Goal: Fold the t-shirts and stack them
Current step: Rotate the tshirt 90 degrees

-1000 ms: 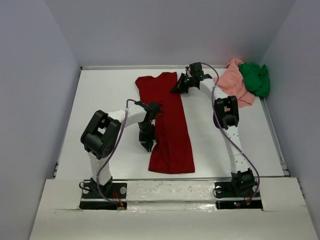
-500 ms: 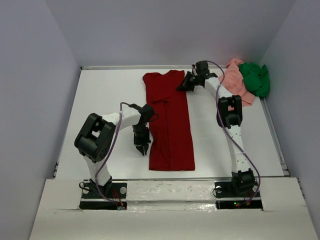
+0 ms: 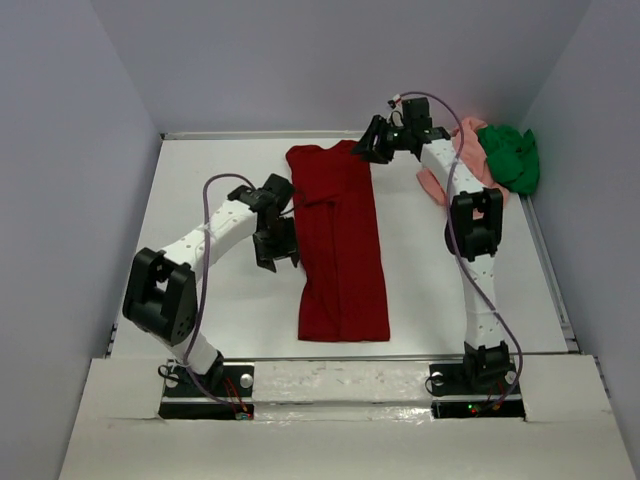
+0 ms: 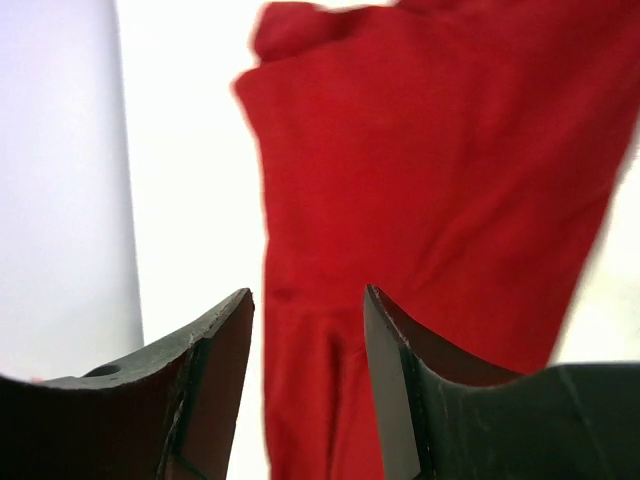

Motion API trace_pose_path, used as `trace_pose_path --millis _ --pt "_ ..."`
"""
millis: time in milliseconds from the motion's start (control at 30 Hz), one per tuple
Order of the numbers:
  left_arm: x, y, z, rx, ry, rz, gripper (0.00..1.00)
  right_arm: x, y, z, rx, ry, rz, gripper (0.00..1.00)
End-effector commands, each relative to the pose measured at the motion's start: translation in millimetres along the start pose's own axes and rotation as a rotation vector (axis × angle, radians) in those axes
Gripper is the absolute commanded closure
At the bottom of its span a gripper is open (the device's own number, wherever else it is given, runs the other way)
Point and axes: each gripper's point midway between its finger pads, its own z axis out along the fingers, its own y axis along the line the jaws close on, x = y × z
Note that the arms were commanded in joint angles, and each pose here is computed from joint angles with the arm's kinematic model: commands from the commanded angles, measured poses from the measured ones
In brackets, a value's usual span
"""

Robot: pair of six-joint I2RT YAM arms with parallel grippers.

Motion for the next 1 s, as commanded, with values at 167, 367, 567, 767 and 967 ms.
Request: trace_pose_path --millis 167,367,567,767,967 --pt "-43.9 -40.9 -38.1 0.241 -0.194 0.064 0.39 55.8 59.0 -110.6 -0.018 0.027 -0.048 0.50" --pt "-39.2 -52.7 -15.5 0.325 -0.161 0.156 0.39 176.1 27.7 -155.0 0.044 0.209 0.134 0.55" --pt "-13.8 -37.3 13.8 0.319 -0.089 0.196 0.38 233.3 26.7 -190.8 0.065 0.248 0.178 0.48" --pt "-23.0 -45.1 22.7 0.351 -0.111 0.252 0.37 262.3 10.8 -197.0 0.099 0.288 0.215 0.50" --pt "-29.2 -54.4 30.3 0.368 -0.077 0.263 0.37 285.0 -1.1 -200.8 0.169 0.360 0.240 0.49"
